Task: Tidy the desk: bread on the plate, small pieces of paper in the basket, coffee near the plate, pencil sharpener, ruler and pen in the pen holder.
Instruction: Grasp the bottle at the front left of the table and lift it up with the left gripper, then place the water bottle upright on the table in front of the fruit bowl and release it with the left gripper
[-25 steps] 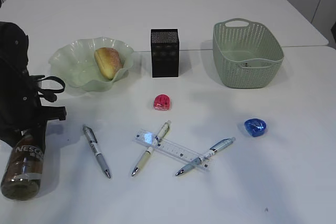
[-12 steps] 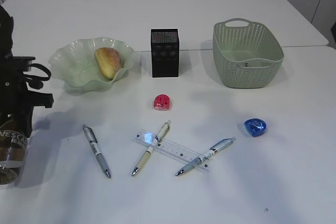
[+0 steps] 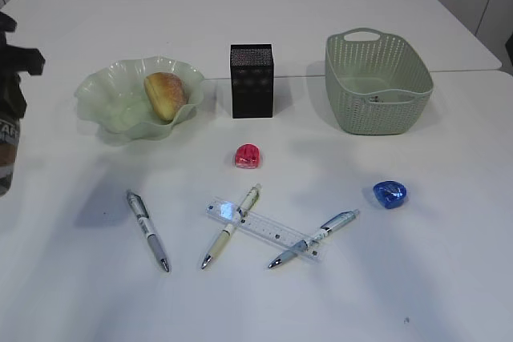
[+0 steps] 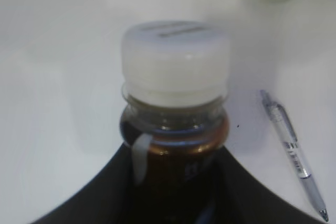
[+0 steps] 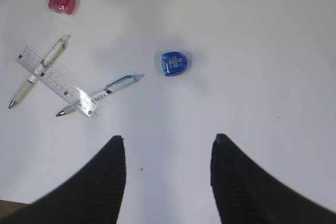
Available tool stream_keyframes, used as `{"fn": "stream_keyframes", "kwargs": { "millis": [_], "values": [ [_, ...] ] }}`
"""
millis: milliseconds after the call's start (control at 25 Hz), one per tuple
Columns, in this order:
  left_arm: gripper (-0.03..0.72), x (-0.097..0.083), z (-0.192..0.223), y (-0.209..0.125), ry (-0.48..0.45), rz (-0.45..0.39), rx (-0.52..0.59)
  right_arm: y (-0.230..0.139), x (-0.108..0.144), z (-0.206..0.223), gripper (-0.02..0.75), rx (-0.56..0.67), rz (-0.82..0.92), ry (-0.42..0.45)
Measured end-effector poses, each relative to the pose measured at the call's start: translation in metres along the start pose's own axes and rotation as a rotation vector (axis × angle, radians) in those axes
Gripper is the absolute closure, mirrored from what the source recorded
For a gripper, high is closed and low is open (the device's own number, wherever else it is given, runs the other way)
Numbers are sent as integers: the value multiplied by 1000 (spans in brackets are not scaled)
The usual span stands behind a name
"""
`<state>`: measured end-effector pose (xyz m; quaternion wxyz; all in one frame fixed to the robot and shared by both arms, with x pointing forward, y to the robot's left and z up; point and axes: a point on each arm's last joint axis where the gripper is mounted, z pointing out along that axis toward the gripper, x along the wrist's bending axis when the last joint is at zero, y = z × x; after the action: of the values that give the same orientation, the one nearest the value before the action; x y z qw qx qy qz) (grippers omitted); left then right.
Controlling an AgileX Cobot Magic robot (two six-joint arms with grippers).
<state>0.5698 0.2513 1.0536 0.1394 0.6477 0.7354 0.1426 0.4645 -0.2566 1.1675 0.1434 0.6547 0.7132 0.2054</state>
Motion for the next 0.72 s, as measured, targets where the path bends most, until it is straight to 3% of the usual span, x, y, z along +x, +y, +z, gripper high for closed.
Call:
{"fn": "stream_keyframes", "kwargs": {
  "millis": [360,720],
  "values": [
    [447,9,-63,10,-26,62,-343,0,0,0,318,0,-1,-2],
    [447,12,-66,-24,-137,118,-629,0,0,0,318,0,-1,-4]
  ]
}}
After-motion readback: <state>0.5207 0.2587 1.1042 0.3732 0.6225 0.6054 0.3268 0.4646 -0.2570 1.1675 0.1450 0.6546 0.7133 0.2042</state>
